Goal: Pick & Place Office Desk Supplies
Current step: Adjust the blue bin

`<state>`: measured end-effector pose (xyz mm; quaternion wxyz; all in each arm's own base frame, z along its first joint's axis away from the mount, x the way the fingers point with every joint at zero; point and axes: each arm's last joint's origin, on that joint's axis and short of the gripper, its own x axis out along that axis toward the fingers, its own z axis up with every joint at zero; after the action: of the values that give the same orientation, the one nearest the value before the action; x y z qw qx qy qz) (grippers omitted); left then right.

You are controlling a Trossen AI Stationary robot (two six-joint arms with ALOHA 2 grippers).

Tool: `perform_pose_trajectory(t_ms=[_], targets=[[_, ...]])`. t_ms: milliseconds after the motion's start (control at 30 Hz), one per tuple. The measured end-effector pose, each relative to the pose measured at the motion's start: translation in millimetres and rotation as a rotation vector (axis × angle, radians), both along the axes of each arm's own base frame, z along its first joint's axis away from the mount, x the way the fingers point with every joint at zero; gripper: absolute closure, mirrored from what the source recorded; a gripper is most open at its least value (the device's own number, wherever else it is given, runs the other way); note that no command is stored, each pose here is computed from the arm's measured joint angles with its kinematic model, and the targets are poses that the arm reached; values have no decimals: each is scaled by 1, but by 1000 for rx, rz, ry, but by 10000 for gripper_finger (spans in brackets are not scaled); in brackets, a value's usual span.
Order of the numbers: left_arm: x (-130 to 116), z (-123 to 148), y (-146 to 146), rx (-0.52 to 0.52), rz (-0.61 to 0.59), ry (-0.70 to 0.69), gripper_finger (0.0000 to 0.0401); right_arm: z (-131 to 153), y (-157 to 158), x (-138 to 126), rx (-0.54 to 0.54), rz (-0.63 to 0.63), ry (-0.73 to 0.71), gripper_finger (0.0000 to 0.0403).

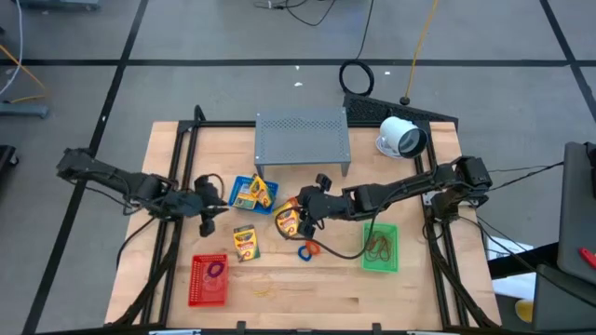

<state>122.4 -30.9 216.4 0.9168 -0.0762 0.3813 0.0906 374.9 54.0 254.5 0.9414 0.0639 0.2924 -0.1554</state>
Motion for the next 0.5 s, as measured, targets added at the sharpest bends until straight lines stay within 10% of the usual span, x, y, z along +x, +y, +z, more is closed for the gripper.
perform_pose_trajectory(t_ms=[500], targets=[[28,-14,31,72,172,108,393,0,0,0,-8,5,6,263]])
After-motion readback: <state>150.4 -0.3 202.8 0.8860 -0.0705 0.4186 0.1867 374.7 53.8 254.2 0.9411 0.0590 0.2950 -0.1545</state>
